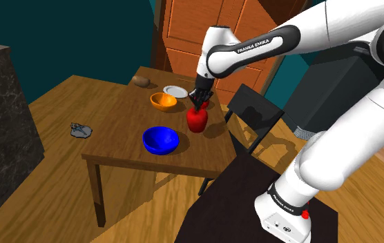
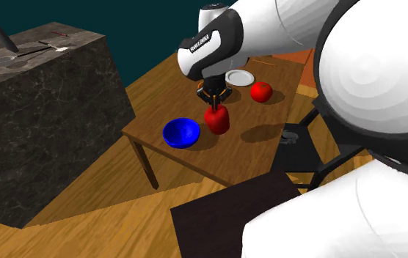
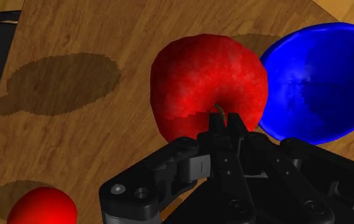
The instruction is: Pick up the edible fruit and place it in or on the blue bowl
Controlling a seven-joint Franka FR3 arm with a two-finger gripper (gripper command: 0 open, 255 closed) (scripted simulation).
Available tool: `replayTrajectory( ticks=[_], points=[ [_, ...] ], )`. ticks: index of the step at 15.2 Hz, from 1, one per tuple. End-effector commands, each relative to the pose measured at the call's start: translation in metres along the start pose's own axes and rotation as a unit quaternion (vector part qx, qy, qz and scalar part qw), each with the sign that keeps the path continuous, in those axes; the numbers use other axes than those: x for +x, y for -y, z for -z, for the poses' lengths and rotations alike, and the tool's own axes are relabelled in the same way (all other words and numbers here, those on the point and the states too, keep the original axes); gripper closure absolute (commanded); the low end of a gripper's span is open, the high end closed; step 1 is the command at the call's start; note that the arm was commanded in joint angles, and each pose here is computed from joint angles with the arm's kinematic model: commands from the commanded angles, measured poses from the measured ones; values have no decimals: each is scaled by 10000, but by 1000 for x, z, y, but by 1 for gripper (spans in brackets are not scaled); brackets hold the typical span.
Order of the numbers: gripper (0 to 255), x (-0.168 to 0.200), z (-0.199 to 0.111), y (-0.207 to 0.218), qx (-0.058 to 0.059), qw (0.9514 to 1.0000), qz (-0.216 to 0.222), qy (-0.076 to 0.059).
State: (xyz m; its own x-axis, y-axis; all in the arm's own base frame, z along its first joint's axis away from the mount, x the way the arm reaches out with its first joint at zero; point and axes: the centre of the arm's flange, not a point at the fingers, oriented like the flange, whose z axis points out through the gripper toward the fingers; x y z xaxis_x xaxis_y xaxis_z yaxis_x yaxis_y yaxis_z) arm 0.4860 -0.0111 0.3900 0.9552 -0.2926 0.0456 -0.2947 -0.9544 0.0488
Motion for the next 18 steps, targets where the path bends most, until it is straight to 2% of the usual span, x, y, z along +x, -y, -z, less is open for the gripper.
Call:
replayTrajectory(
  ticks=[1,8,18],
  points=[
    [255,2,11,0,0,10000,0,2],
    [255,3,46,-2,0,10000,0,2],
    [255,29,113,109,0,10000,0,2]
  ],
)
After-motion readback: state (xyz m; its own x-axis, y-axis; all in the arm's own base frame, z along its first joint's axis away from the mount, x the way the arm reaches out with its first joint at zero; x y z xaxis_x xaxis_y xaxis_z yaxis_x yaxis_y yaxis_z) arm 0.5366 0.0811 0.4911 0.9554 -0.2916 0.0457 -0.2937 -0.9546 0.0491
